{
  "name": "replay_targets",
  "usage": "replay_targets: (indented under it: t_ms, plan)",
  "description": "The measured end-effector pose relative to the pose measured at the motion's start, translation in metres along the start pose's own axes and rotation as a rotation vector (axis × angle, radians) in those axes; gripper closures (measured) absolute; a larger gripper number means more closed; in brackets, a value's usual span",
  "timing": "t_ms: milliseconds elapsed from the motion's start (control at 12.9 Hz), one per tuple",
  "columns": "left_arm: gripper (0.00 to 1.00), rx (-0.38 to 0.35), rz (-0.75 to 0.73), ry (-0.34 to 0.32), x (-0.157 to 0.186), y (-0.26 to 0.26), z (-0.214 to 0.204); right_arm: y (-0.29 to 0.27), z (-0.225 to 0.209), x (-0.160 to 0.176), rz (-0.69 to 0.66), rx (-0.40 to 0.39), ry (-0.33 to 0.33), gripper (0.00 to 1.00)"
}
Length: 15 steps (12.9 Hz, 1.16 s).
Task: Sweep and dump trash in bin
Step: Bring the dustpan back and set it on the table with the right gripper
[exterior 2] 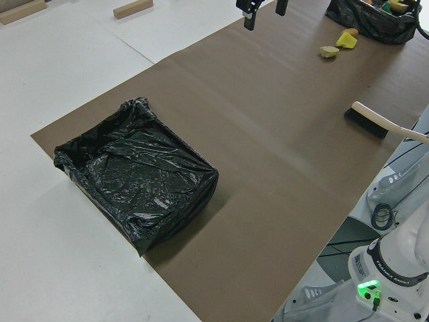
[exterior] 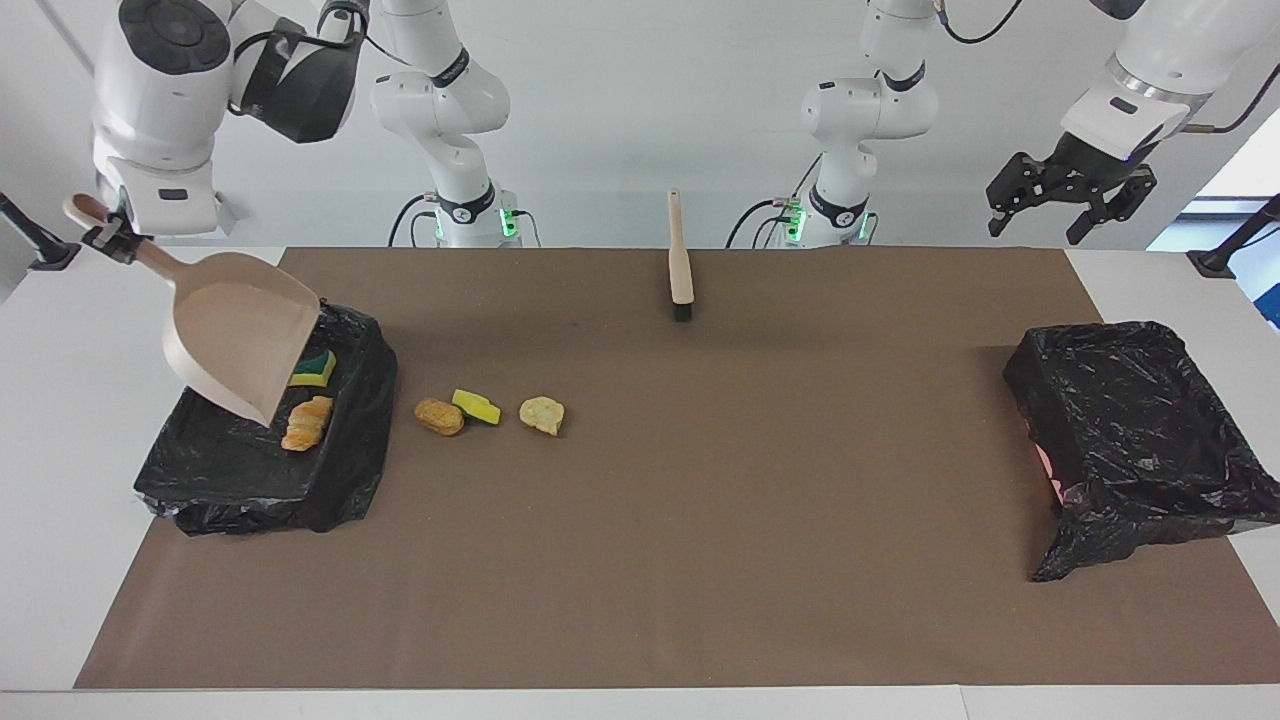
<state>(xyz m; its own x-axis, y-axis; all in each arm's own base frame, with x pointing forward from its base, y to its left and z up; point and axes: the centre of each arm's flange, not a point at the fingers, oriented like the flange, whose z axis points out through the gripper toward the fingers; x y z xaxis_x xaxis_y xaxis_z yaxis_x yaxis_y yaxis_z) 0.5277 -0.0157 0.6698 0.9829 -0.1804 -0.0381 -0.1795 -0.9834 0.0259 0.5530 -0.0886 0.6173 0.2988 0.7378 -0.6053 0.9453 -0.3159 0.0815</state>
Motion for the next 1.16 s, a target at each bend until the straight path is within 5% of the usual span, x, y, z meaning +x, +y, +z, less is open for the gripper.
replay_targets:
  t_ms: [542, 1162]
  plan:
    - [0.0, -0.014, -0.002, -0.002, -0.004, 0.0, 0.001, -0.05, -0.062, 0.105, 0.505, 0.168, 0.243, 0.67]
    - [0.0, -0.017, 0.003, -0.001, -0.004, 0.003, 0.001, -0.078, -0.132, 0.276, 1.052, 0.409, 0.392, 0.67]
